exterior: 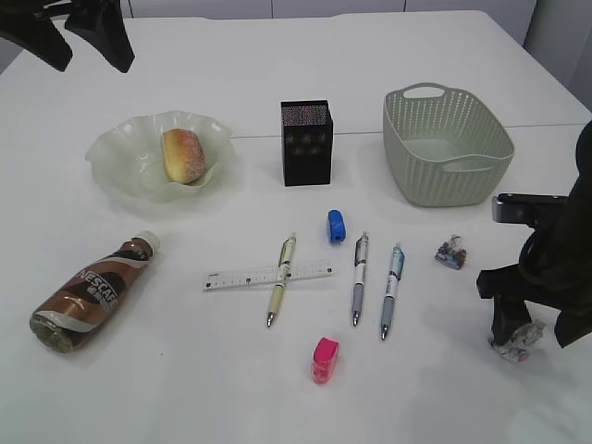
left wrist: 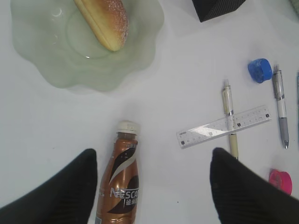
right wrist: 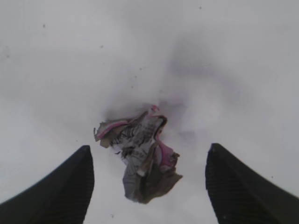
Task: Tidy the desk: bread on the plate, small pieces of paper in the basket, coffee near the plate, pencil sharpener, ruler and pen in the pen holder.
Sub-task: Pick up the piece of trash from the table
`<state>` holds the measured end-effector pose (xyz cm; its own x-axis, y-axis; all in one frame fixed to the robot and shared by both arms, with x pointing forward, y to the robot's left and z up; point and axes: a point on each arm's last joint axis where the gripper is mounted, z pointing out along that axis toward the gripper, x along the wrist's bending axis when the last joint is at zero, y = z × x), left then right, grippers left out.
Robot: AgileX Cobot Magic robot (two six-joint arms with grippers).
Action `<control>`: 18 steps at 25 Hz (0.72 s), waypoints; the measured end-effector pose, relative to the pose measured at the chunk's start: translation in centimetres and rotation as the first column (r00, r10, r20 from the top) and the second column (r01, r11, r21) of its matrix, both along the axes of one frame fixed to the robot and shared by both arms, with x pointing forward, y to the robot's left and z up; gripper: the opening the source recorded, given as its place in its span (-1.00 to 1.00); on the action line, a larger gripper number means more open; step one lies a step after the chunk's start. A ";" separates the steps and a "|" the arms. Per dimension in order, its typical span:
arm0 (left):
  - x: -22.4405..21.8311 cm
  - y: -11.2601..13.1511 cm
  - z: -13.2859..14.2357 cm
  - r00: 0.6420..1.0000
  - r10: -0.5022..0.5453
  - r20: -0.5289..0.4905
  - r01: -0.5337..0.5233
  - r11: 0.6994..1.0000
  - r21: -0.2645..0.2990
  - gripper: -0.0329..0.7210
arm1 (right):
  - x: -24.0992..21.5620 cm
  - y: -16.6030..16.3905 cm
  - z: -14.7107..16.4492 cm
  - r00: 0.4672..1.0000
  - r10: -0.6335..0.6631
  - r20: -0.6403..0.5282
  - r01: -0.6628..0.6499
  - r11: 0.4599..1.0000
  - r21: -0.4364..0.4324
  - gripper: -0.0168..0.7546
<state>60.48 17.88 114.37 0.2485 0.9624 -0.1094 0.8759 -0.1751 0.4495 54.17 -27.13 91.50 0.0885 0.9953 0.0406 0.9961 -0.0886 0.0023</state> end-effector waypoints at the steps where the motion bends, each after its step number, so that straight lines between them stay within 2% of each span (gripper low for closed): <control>1: 0.0 0.0 0.0 1.000 0.000 0.000 0.000 1.000 0.000 0.53 | 0.0 0.0 0.0 1.000 0.000 0.000 0.000 1.000 0.000 0.53; 15: 0.0 0.0 0.0 1.000 0.000 0.000 0.000 1.000 0.000 0.52 | 0.3 0.0 -0.3 1.000 -0.004 0.013 0.004 1.000 0.001 0.53; 18: 0.0 0.0 0.0 1.000 0.000 0.000 0.000 1.000 0.000 0.52 | 0.2 0.0 -0.9 1.000 -0.004 -0.016 0.004 1.000 0.000 0.44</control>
<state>60.48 17.88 114.37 0.2485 0.9624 -0.1094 0.8759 -0.1751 0.4495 54.37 -27.11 90.62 0.0930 0.9949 0.0390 0.9956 -0.0925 -0.0136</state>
